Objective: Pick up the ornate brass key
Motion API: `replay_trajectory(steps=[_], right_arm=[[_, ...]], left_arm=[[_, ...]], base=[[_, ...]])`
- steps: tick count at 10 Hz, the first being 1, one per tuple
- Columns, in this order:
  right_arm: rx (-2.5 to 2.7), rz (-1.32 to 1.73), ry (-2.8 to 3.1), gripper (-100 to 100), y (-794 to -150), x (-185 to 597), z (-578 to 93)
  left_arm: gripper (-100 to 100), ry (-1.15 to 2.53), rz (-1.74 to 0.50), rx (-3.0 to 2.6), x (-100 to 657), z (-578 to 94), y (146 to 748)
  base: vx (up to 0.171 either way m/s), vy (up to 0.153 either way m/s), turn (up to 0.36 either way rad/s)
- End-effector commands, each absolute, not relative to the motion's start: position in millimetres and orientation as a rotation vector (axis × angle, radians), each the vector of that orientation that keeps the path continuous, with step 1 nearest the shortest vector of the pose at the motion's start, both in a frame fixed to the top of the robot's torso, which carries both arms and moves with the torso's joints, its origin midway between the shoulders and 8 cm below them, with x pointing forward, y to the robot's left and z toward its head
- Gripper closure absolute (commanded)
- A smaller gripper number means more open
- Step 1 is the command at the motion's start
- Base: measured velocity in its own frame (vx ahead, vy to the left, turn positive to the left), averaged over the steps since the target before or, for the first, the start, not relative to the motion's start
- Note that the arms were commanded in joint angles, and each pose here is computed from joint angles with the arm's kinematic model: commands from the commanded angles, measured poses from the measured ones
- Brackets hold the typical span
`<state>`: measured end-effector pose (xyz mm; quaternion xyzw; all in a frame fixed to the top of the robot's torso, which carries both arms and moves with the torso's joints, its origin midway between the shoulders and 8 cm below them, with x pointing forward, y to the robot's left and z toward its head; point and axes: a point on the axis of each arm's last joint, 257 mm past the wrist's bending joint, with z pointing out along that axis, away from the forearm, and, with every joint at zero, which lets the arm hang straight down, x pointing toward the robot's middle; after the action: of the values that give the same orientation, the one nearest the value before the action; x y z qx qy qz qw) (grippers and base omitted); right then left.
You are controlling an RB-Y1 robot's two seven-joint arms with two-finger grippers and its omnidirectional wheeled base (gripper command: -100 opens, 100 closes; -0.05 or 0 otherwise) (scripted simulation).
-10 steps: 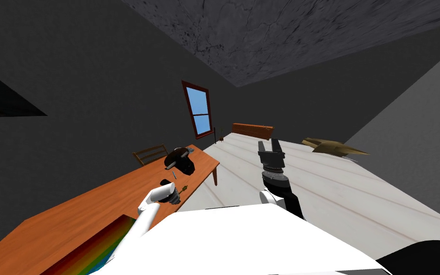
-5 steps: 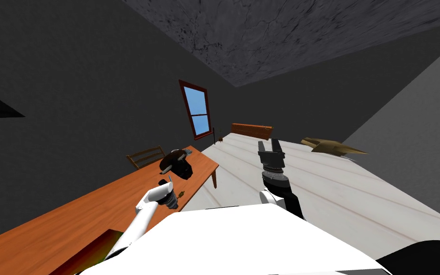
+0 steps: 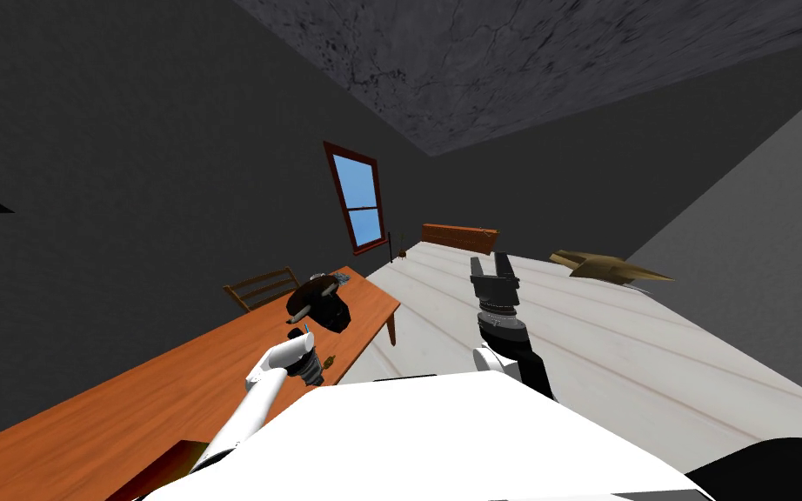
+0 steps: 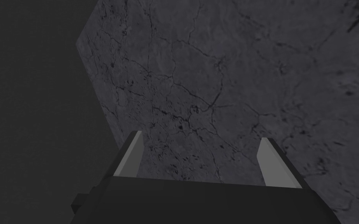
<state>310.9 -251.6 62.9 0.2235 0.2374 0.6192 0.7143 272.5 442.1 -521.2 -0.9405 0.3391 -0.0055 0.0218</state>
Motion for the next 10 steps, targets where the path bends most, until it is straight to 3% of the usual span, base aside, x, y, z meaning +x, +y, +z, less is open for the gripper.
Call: replay_trajectory(steps=[1, 4, 5, 9, 10], right_arm=[[0.495, 1.372, 0.526, 0, -251.6, 310.9, 62.9], [0.495, 1.372, 0.526, 0, -251.6, 310.9, 62.9], [0.495, 1.372, 0.526, 0, -251.6, 311.0, 62.9], [0.495, 1.372, 0.526, 0, -251.6, 311.0, 62.9], [0.495, 1.372, 0.526, 0, -251.6, 311.0, 62.9]], left_arm=[[-100, 1.055, -0.021, -2.911, 271.4, -529.0, 439.8], [-100, 1.057, -0.019, -2.911, 267.5, -535.4, 437.2], [100, 1.058, -0.022, -2.909, 267.7, -536.1, 437.3], [100, 1.058, -0.021, -2.91, 267.8, -535.9, 437.0], [0, 1.058, -0.021, -2.911, 267.7, -535.9, 436.9]], base=[[0.029, 0.015, 0.017], [0.026, 0.009, 0.01], [0.0, 0.0, 0.0], [0.0, 0.0, 0.0], [0.0, 0.0, 0.0]])
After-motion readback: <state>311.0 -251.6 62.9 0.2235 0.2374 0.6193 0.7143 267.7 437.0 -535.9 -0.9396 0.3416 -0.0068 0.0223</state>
